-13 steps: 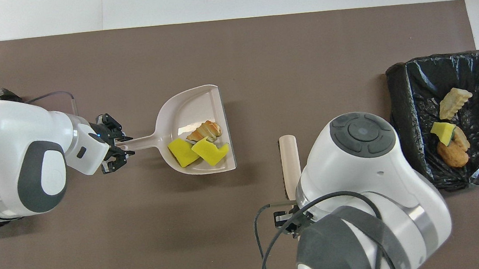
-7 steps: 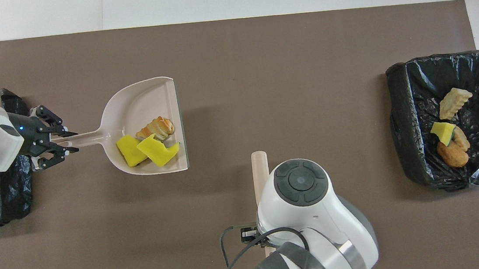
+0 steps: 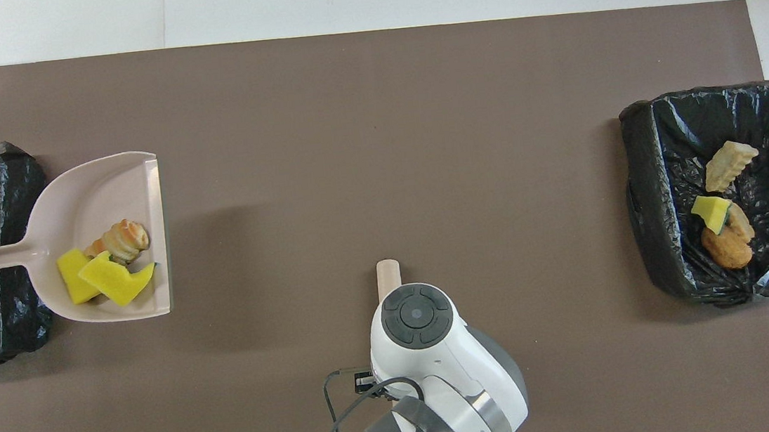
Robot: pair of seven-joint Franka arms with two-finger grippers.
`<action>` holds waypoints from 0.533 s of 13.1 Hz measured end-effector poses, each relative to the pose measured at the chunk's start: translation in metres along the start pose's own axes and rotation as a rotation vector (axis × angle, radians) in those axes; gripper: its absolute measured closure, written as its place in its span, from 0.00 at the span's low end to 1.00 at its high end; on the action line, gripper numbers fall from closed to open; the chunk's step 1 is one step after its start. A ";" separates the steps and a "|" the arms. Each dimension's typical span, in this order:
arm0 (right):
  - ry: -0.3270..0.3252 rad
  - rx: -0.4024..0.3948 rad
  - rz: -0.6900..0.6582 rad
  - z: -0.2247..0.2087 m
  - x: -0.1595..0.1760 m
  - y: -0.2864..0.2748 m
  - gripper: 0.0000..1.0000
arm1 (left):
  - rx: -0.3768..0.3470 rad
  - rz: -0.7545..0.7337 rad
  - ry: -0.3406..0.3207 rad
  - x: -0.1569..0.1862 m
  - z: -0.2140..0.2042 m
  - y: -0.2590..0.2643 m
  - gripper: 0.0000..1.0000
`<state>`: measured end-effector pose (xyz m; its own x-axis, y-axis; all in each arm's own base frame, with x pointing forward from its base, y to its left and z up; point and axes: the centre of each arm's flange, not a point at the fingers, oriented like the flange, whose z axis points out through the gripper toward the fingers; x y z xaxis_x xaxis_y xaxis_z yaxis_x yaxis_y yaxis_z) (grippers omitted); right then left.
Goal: Sweep and dump trash in bin
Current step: 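Carry the dustpan to the nearer bin and tip it with the left gripper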
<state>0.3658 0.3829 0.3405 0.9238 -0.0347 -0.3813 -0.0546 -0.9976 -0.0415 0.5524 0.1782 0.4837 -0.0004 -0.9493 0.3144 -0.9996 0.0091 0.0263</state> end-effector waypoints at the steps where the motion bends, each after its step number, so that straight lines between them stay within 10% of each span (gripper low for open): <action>1: -0.002 -0.004 -0.007 0.002 -0.002 0.001 0.74 | 0.003 -0.001 -0.020 -0.022 -0.009 0.008 0.67; 7: 0.015 -0.002 -0.025 0.014 -0.003 0.006 0.74 | -0.005 -0.008 -0.183 -0.136 -0.081 0.048 0.67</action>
<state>0.3571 0.3774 0.3287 0.9306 -0.0102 -0.3659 -0.0303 -0.9983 -0.0493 0.5063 0.3333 0.5187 0.0022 -0.9906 0.1365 -0.9995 0.0023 0.0330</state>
